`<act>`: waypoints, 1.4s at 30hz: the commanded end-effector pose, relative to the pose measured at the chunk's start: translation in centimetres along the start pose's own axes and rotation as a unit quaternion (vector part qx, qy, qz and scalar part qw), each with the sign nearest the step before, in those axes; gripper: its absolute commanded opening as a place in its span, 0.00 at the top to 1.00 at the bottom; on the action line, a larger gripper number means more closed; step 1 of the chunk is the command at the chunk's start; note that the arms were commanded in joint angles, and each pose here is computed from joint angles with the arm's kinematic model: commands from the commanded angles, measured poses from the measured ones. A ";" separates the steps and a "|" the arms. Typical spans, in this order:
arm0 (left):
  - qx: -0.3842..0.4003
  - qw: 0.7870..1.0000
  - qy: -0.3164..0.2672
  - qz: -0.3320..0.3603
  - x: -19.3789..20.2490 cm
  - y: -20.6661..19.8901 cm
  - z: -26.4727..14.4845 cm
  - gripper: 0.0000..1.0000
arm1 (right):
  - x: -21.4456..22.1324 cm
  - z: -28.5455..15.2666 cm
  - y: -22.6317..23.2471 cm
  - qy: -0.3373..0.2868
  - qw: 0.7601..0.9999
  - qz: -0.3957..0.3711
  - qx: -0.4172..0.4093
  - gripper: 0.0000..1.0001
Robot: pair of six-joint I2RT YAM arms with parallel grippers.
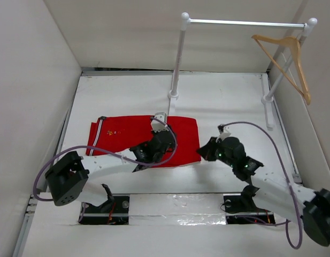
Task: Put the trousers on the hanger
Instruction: Fold the trousers at the center of the board, then pick up the hanger from the clothesline.
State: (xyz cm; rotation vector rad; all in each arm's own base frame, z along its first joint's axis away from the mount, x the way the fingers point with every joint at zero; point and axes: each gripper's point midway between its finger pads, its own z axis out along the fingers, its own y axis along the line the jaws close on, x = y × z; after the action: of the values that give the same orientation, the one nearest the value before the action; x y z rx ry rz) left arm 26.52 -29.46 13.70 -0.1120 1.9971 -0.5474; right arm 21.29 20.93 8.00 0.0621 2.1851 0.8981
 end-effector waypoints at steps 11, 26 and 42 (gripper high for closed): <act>0.101 0.990 -0.087 0.035 -6.9 -3.6 -3.9 1.00 | -32.8 -16.1 11.0 -0.332 0.931 -0.145 -0.050 1.00; 0.164 0.981 -0.064 0.079 -5.3 -3.9 -5.2 0.97 | -49.4 -22.3 -7.0 -0.419 0.844 -0.185 0.278 0.21; 0.158 0.983 -0.049 0.082 -4.8 -4.0 -4.9 0.91 | -46.4 -22.0 -16.7 -0.281 0.896 -0.145 0.313 0.09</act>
State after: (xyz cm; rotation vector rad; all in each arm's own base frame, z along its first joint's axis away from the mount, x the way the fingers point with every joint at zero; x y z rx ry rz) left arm 23.57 -29.45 18.45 0.2445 1.8446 -0.6804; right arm 43.39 -19.22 36.76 0.3228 1.7351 -0.0599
